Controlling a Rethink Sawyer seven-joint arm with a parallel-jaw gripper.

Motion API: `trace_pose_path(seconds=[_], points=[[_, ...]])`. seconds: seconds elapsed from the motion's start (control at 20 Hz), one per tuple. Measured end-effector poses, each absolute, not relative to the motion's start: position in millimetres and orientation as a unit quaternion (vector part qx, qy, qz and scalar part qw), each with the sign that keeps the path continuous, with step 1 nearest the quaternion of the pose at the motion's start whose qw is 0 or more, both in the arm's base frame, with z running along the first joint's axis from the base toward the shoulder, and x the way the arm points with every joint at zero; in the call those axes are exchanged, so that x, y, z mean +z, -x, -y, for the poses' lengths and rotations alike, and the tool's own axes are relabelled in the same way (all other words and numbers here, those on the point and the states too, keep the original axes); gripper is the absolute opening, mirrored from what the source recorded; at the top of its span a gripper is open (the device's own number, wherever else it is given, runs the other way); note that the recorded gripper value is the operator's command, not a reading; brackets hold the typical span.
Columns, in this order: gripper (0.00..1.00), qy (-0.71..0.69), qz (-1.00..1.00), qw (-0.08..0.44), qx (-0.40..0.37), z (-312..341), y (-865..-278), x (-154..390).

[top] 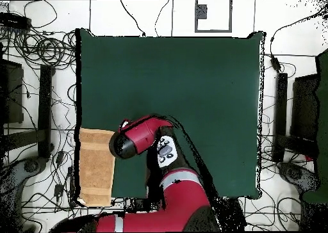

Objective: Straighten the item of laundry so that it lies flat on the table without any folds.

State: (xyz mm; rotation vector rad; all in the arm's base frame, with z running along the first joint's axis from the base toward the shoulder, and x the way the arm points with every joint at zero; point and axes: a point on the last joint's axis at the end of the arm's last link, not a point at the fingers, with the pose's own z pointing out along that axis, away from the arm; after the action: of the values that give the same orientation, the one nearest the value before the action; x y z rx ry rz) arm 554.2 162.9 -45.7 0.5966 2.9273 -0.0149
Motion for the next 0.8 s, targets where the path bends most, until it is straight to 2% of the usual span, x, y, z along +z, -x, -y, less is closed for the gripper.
trace_pose_path(seconds=[0.5,0.8], points=[[1.0,-0.302,-0.951,0.03,0.064,-141.2,-565.7,-43.3],[1.0,-0.319,-0.944,0.016,0.084,-137.9,-563.9,-41.9]])
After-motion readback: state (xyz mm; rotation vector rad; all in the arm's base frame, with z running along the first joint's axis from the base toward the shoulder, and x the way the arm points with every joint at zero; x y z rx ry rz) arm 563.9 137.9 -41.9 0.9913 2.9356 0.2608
